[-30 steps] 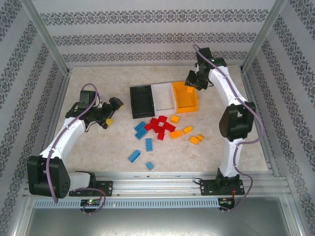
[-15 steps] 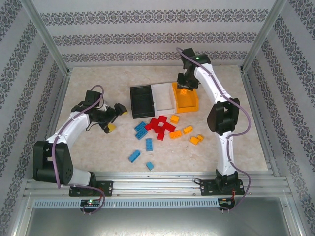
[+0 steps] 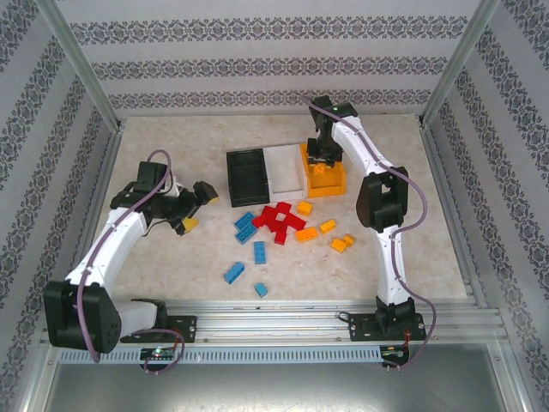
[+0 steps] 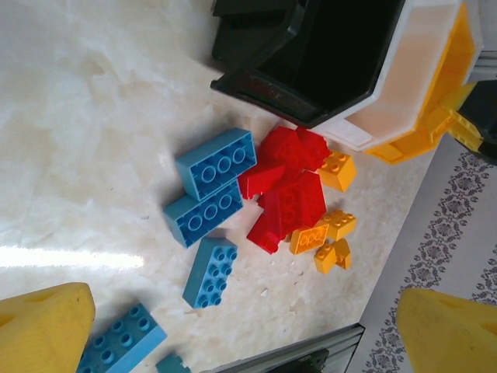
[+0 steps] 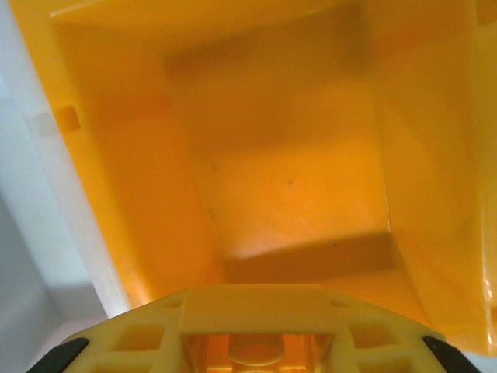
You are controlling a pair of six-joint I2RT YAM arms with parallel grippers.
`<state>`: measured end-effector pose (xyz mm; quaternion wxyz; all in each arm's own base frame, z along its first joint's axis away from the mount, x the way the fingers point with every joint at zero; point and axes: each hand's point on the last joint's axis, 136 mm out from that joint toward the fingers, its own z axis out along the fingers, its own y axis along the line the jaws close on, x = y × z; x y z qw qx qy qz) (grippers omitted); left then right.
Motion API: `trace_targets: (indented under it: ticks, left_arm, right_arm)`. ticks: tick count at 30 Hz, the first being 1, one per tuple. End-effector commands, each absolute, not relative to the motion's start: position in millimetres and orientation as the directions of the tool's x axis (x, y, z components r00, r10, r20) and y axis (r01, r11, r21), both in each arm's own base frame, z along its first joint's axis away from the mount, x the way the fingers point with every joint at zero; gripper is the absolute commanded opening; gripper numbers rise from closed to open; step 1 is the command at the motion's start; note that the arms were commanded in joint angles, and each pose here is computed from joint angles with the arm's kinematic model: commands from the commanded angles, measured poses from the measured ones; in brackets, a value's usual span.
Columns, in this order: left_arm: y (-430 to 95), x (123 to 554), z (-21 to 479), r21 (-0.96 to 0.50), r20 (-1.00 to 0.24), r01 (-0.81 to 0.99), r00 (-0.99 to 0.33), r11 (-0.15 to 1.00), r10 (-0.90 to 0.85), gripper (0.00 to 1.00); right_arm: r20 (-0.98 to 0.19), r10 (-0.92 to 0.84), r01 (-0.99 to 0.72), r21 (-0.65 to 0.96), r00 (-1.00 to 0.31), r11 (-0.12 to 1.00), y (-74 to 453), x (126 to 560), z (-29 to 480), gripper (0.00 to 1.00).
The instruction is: Sort the legos into containers by color
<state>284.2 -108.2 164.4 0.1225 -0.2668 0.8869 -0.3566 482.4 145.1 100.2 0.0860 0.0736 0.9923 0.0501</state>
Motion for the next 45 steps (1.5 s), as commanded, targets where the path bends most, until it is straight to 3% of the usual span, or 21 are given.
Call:
trace_targets:
  ticks: [1, 7, 16, 26, 45]
  left_arm:
    - [-98.8, 258.3, 153.7, -0.65, 0.018, -0.464, -0.801, 0.601, -0.599, 1.0]
    - [-97.2, 257.3, 152.0, -0.652, 0.015, -0.474, -0.788, 0.591, -0.615, 1.0]
    - [-109.4, 297.6, 148.3, -0.699, 0.043, -0.446, -0.806, 0.559, -0.59, 1.0]
    - [-106.1, 299.1, 152.8, -0.684, 0.026, -0.431, -0.82, 0.588, -0.572, 1.0]
    - [-100.6, 295.7, 157.4, -0.694, -0.01, -0.436, -0.79, 0.574, -0.613, 1.0]
  right_arm:
    - [-0.166, 0.146, 0.129, 0.108, -0.975, 0.986, 138.1, 494.8, 81.4, 0.3]
    - [-0.154, 0.146, 0.13, 0.107, -0.977, 0.986, 129.7, 502.5, 70.3, 0.3]
    - [-0.122, 0.133, 0.123, 0.086, -0.984, 0.989, 121.7, 499.7, 54.0, 0.33]
    - [-0.077, 0.154, 0.147, 0.096, -0.985, 0.984, 133.0, 487.8, 44.8, 0.34]
    - [-0.118, 0.147, 0.134, 0.111, -0.982, 0.985, 129.6, 496.2, 62.6, 0.36]
